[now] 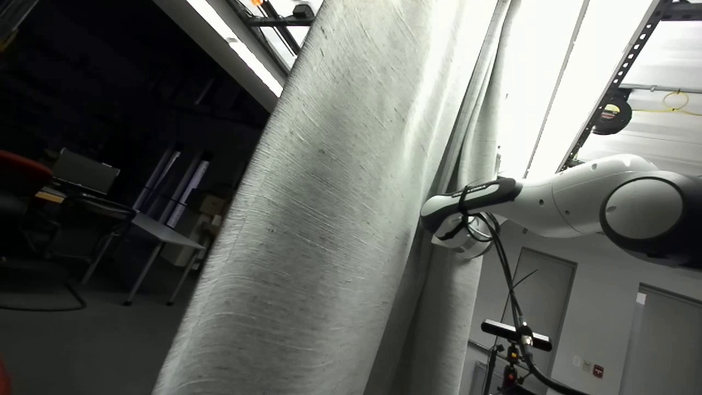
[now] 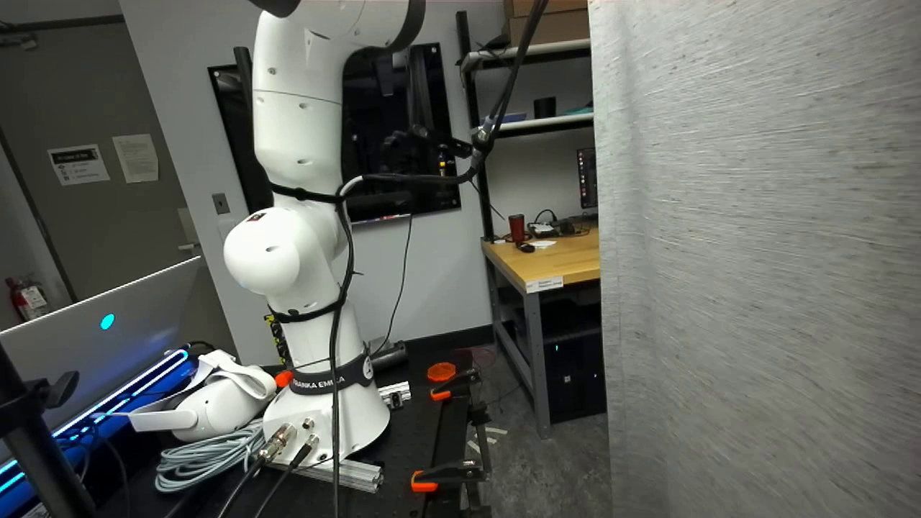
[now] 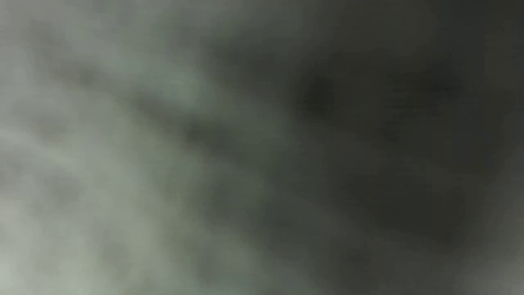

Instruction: Slide the curtain to the right

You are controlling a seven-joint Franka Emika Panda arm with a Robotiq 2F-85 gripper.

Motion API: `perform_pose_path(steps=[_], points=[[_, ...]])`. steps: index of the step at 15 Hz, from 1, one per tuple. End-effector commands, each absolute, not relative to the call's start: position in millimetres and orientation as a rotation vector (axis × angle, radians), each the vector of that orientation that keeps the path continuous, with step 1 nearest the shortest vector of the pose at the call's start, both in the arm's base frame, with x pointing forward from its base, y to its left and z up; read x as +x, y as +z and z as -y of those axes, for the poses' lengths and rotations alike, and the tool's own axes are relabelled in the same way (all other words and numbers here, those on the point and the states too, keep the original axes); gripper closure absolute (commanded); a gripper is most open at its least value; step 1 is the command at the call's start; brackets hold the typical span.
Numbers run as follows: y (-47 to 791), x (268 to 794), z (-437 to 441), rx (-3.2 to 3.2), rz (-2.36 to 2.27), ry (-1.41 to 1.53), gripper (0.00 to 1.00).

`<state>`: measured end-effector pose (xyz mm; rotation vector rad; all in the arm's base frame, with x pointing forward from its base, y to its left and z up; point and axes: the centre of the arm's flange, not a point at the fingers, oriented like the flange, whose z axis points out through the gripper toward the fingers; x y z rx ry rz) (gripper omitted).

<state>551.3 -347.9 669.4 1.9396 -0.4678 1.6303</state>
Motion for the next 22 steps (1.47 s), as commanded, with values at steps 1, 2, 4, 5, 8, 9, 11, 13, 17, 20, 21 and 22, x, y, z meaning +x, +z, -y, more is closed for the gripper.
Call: perform_pose_path(steps=[1, 2, 4, 5, 8, 9, 11, 13, 17, 20, 21, 22], points=[[595, 573, 316, 2.131, 0.462, 1.597, 1.00], [594, 576, 300, 2.154, 0.443, 1.631, 1.00], [594, 578, 271, 2.196, 0.406, 1.685, 1.00], [596, 576, 258, 2.219, 0.389, 1.712, 1.00], [601, 567, 229, 2.296, 0.351, 1.774, 1.00], [603, 561, 220, 2.319, 0.337, 1.794, 1.00], [604, 551, 204, 2.366, 0.333, 1.827, 1.00], [604, 542, 190, 2.411, 0.339, 1.855, 1.00], [593, 526, 170, 2.576, 0.355, 1.769, 0.58], [570, 514, 171, 2.761, 0.374, 1.546, 0.35], [565, 509, 176, 2.820, 0.376, 1.464, 0.28], [559, 502, 184, 2.879, 0.371, 1.376, 0.20]])
